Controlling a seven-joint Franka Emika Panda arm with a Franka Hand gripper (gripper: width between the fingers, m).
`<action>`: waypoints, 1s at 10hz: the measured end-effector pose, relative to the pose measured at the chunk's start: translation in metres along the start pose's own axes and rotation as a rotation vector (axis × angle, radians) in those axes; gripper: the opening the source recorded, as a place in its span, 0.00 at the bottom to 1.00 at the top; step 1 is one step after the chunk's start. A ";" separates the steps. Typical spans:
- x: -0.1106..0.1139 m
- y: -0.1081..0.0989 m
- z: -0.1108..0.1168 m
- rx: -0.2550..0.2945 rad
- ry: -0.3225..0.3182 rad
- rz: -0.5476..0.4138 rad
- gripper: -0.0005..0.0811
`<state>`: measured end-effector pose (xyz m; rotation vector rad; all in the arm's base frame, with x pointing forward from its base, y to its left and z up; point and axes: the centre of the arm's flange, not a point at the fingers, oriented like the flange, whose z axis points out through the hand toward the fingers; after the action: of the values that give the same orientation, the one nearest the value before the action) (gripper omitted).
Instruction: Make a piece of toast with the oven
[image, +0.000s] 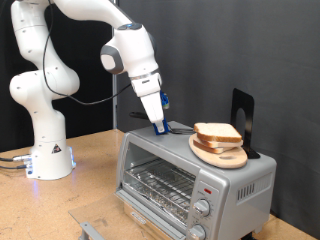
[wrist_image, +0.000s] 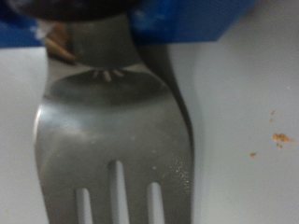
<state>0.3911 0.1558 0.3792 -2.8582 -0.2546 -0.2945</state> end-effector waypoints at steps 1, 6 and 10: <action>0.000 0.000 0.002 0.001 -0.004 0.002 0.98; 0.000 -0.001 0.004 -0.001 0.006 0.003 0.48; -0.001 -0.006 0.004 0.033 0.010 0.010 0.48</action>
<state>0.3899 0.1626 0.3770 -2.8243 -0.2412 -0.2997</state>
